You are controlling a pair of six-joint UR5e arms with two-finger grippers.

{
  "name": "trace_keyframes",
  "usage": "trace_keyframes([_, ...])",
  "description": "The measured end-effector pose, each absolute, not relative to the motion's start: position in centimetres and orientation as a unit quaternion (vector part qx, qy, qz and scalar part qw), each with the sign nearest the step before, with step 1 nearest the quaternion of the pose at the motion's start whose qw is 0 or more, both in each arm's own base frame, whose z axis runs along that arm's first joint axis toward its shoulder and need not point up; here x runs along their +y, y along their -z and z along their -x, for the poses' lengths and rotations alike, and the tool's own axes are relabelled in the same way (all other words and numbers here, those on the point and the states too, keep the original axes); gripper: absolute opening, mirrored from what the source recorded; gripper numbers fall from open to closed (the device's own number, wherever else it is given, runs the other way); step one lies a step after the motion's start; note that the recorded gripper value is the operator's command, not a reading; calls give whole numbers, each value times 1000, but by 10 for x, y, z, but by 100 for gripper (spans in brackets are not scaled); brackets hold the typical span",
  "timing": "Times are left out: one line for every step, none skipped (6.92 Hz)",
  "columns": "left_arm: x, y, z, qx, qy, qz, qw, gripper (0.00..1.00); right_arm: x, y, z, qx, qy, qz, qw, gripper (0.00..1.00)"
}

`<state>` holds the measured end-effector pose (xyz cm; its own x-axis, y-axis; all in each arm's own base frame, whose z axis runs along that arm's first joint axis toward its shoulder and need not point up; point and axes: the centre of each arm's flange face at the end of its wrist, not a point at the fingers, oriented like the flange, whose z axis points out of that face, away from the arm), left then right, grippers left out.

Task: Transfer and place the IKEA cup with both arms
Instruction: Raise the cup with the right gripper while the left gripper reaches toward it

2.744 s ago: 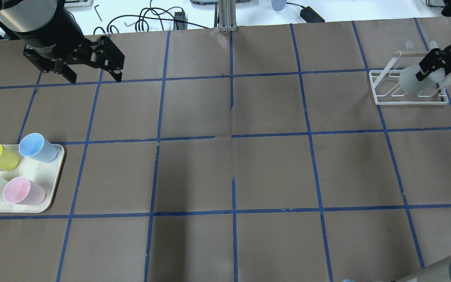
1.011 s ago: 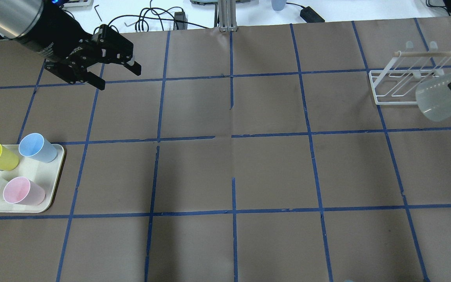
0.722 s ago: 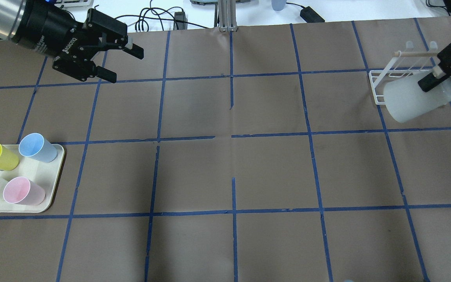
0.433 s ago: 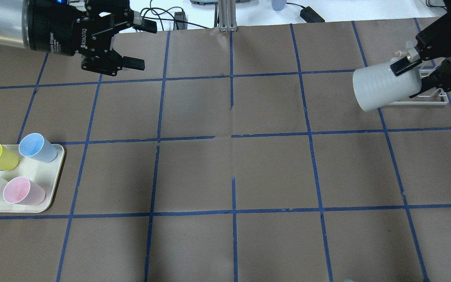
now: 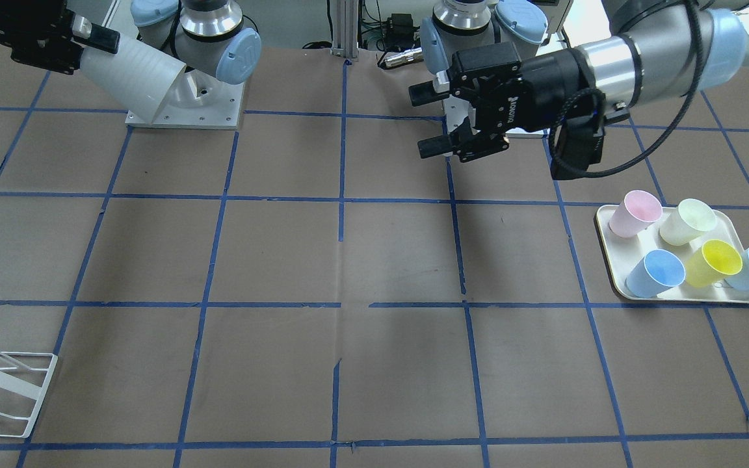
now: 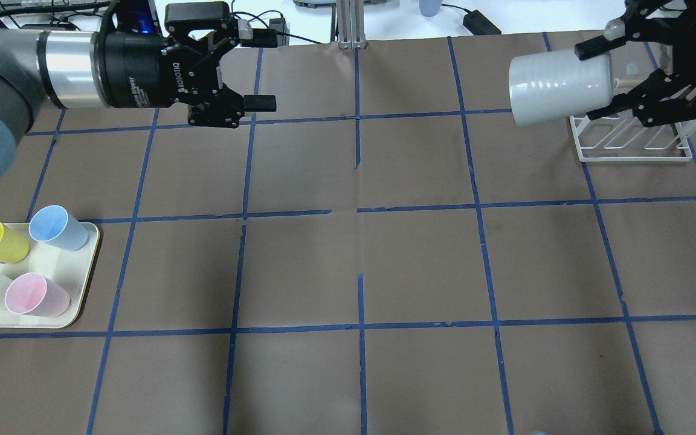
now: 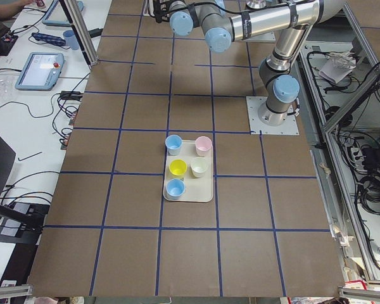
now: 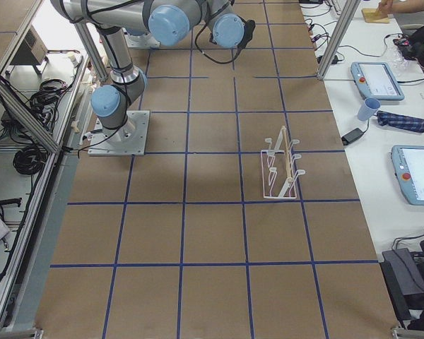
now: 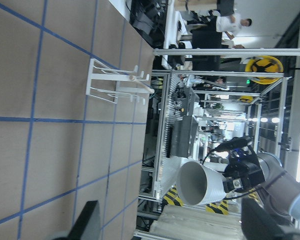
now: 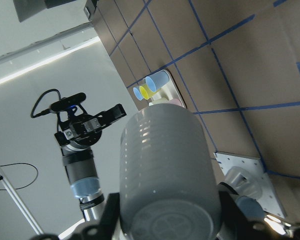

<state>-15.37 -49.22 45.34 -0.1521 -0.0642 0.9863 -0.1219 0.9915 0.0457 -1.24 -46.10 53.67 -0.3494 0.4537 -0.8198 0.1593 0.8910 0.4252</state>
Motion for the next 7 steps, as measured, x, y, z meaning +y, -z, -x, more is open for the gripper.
trace_keyframes([-484, -441, 179, -735, -22, -41, 676, 100, -463, -538, 8, 794, -139, -209, 554, 51])
trace_keyframes([-476, -433, 203, -715, -21, -21, 698, 100, -465, -539, -1, 782, -139, -219, 567, 53])
trace_keyframes([-473, -429, 218, -700, -19, -8, 714, 100, -466, -540, -15, 770, -146, -223, 579, 54])
trace_keyframes([-474, -422, 231, -689, -17, 5, 724, 100, -465, -541, -28, 761, -156, -227, 588, 54])
trace_keyframes([-478, -414, 244, -678, -16, 18, 735, 100, -463, -541, -35, 755, -166, -231, 591, 57])
trace_keyframes([-484, -406, 253, -664, -17, 26, 747, 100, -461, -541, -40, 752, -176, -232, 592, 57])
trace_keyframes([-487, -399, 261, -656, -19, 37, 754, 100, -459, -541, -49, 754, -183, -224, 590, 57])
